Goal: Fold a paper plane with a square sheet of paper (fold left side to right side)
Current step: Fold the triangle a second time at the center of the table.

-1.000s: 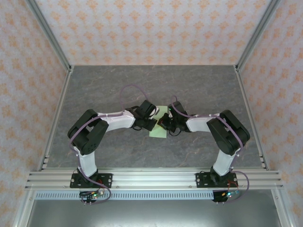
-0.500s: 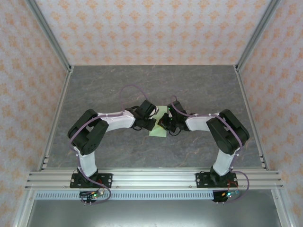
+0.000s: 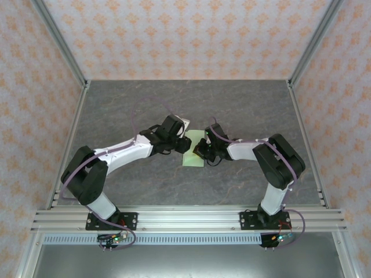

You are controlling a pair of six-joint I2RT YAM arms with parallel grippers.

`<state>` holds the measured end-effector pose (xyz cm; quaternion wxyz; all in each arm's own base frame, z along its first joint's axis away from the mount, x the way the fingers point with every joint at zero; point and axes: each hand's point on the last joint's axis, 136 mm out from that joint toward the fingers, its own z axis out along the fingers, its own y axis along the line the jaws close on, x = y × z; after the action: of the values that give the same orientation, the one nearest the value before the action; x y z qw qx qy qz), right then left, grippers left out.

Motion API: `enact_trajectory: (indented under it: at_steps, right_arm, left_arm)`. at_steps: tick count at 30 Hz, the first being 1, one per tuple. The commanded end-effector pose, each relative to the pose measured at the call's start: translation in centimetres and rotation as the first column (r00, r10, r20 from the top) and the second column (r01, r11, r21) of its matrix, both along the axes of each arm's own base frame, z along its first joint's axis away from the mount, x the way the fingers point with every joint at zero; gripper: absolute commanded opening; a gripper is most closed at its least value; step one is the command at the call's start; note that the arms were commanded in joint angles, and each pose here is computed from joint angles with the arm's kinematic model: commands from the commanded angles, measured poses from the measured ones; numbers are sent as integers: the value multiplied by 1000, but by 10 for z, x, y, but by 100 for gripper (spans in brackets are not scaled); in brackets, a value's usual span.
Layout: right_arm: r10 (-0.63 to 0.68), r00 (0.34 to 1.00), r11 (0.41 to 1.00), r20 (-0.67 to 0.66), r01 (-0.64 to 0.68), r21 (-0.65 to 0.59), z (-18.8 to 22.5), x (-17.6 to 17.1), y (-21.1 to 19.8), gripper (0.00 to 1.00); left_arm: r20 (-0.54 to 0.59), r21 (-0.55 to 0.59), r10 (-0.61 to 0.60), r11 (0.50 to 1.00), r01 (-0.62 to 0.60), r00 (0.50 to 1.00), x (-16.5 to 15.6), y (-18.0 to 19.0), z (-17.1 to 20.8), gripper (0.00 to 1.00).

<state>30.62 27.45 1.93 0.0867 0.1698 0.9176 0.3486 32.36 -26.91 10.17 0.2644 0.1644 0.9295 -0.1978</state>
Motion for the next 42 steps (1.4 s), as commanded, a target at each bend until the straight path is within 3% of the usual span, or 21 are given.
enact_trajectory:
  at_steps: [1,5,14,29,42]
  right_arm:
    - [-4,996,995,-84,-4,-103,-30,-16,-15,4]
    - [-2,996,995,-85,-6,-103,-30,-16,-15,4]
    - [6,997,995,-82,-14,-99,-28,-16,-13,4]
    - [11,996,994,-85,-20,-104,-30,-17,-14,4]
    - [14,996,994,-87,-23,-103,-30,-18,-14,4]
  left_arm:
    - [-174,-113,-17,994,-3,985,-30,-9,-18,25]
    - [-230,-172,-3,984,-38,973,-38,-14,-27,23]
    - [-301,-182,-8,982,-49,953,-38,-24,-49,20]
    - [-304,-67,73,993,-98,950,-37,-4,-73,17]
    - [-330,-50,84,993,-106,940,-45,2,-87,17]
